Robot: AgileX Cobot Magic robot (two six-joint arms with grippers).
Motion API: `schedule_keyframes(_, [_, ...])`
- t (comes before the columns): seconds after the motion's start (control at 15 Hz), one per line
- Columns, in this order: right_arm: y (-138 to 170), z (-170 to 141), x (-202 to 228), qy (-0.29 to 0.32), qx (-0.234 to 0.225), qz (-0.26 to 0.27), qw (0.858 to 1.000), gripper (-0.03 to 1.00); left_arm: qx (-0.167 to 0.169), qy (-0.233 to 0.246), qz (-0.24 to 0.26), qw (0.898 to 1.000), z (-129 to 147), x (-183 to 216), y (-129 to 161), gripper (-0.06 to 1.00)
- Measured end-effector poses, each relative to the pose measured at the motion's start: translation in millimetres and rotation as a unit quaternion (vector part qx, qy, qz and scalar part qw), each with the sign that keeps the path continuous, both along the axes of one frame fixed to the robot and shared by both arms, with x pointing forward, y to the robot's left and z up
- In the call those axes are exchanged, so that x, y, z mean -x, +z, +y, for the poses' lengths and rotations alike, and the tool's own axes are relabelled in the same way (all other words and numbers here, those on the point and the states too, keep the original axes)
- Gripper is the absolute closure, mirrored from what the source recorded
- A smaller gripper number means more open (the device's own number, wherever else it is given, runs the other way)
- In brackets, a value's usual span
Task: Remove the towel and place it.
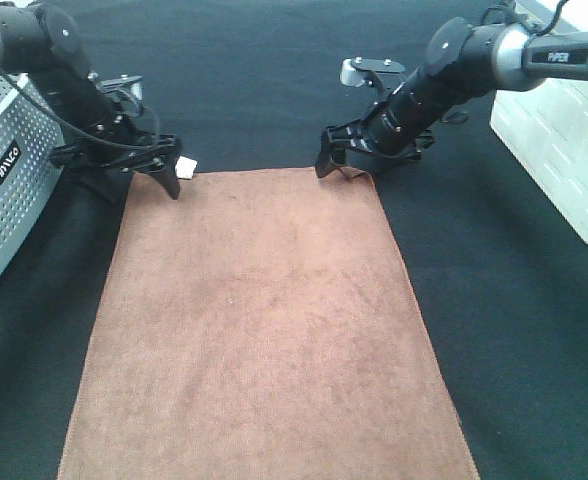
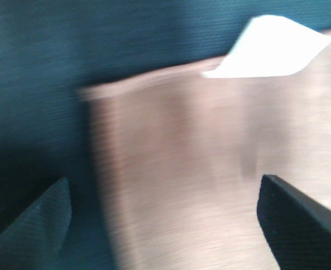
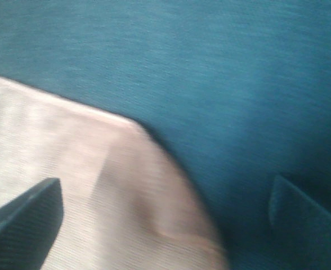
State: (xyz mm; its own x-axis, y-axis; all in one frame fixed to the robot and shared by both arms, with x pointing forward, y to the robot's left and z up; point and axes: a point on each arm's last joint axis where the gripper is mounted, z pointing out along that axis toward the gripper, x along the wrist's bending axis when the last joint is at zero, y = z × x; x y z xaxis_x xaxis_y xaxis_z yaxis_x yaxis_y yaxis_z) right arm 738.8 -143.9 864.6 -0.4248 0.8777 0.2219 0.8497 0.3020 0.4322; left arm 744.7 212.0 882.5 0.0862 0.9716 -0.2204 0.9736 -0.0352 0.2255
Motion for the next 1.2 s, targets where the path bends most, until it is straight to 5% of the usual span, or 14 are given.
schedule_keyframes(0.2, [-1,16,5,0.023,0.013,-0.008,1.0,0.17,0.015,-0.006,-0.011,1.0,-17,1,0,0.2])
schedule_keyframes(0.33, [-5,20,6,0.029,0.021,-0.012,0.999,0.33,0.016,-0.004,-0.01,1.0,-17,0,-1,0.34])
schedule_keyframes(0.4, [-5,20,5,0.029,0.021,-0.014,0.999,0.49,0.012,-0.005,-0.013,1.0,-16,0,-2,0.42])
schedule_keyframes(0.67, [-7,18,5,0.036,0.038,-0.02,0.998,0.8,-0.004,-0.008,-0.032,0.999,-14,-4,-4,0.91])
schedule_keyframes(0.8, [-7,17,4,0.04,0.046,-0.026,0.998,0.97,-0.021,-0.013,-0.047,0.999,-11,-6,-5,0.94])
schedule_keyframes(1.2, [1,16,-7,0.069,0.1,-0.074,0.99,0.97,-0.029,-0.038,-0.112,0.992,-12,-16,-1,0.94])
